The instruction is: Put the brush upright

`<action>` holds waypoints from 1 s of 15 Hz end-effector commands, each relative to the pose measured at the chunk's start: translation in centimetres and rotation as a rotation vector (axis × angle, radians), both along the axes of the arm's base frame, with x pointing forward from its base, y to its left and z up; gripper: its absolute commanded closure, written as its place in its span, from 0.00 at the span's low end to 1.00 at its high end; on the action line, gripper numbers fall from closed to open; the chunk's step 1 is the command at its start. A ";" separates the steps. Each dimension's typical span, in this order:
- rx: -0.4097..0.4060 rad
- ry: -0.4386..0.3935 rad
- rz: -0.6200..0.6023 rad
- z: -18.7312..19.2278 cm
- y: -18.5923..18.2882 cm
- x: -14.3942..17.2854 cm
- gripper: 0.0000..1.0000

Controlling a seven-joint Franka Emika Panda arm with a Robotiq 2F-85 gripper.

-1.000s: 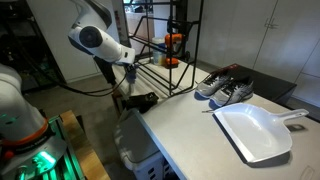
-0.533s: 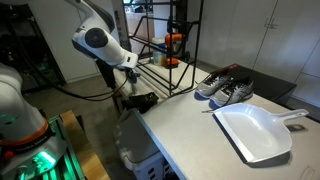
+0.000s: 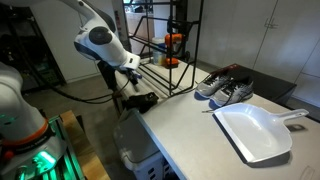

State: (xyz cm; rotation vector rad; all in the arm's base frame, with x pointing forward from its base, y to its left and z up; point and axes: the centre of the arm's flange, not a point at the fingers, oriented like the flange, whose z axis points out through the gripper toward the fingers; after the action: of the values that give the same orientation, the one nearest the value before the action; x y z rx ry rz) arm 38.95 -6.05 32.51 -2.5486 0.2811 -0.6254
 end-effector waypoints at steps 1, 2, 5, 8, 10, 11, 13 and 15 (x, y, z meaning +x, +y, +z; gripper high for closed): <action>-0.082 0.012 0.095 4.1 0.9 -1.5 0.00; -0.115 0.024 0.139 5.2 1.2 -1.7 0.00; -0.243 0.067 0.291 8.8 2.6 -1.4 0.00; -0.377 0.115 0.431 12.1 4.3 -1.2 0.00; -0.461 0.149 0.521 14.7 5.0 -1.4 0.00; -0.506 0.166 0.569 16.1 5.2 -1.7 0.00; -0.606 0.183 0.648 18.4 5.4 -2.4 0.00; -0.700 0.179 0.716 20.3 5.7 -3.4 0.00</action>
State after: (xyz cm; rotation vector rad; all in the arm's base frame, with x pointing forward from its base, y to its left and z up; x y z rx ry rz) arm 36.90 -0.96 50.01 -3.0106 -0.7147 -0.2602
